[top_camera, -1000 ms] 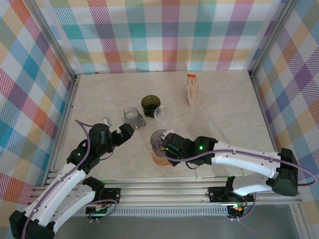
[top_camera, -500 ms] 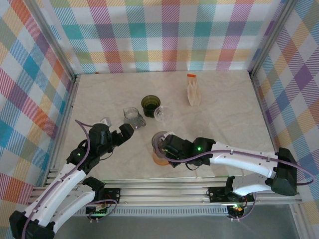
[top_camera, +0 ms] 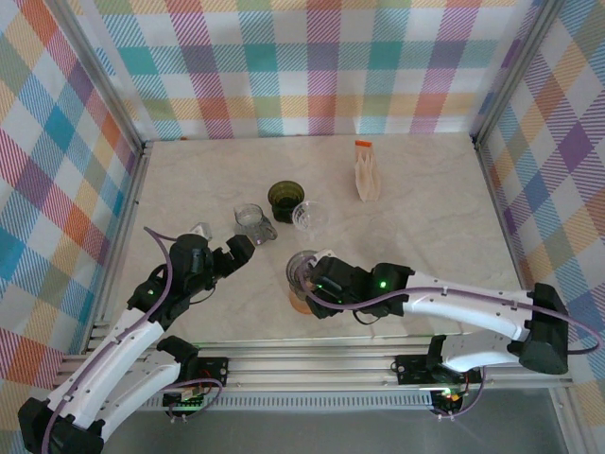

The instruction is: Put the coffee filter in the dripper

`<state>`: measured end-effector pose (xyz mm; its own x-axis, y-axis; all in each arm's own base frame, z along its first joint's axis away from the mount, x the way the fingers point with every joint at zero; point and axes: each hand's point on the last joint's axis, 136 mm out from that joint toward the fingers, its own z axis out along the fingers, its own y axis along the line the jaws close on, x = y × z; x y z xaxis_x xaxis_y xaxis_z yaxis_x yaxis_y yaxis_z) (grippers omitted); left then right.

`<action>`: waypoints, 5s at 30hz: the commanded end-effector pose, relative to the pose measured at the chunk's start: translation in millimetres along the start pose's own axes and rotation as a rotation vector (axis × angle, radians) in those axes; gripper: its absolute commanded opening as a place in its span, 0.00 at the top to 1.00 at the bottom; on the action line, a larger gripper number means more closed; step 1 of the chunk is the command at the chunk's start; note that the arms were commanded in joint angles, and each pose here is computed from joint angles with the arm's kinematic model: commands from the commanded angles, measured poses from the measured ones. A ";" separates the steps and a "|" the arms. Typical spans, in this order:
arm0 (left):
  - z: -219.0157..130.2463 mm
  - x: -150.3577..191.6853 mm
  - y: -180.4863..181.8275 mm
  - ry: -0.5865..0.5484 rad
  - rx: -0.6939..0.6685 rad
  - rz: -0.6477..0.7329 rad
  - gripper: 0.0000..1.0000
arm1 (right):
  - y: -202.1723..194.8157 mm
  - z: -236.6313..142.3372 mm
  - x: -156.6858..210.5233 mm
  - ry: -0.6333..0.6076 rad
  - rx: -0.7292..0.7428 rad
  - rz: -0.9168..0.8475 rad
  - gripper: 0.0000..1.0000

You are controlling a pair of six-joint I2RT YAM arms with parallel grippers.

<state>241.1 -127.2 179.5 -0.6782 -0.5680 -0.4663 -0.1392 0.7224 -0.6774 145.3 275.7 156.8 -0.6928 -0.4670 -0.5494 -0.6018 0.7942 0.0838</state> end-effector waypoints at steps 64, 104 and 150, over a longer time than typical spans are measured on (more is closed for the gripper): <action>58.8 1.4 -10.5 0.119 -0.078 0.114 0.17 | -343.1 104.2 -222.0 -0.105 0.529 0.388 0.79; 67.6 2.7 -9.3 0.137 -0.095 0.108 0.16 | -373.2 132.8 -226.3 -0.102 0.615 0.516 0.82; 60.1 -2.7 -19.5 0.126 -0.069 0.109 0.16 | -348.1 -6.4 -283.6 -0.394 0.620 0.449 1.00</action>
<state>285.3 -156.8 135.9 -0.7881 -0.4455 -0.4248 -0.1592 0.8141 -0.5585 559.9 133.7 242.9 -0.6263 0.0162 -0.7794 0.1026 0.9928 -0.0618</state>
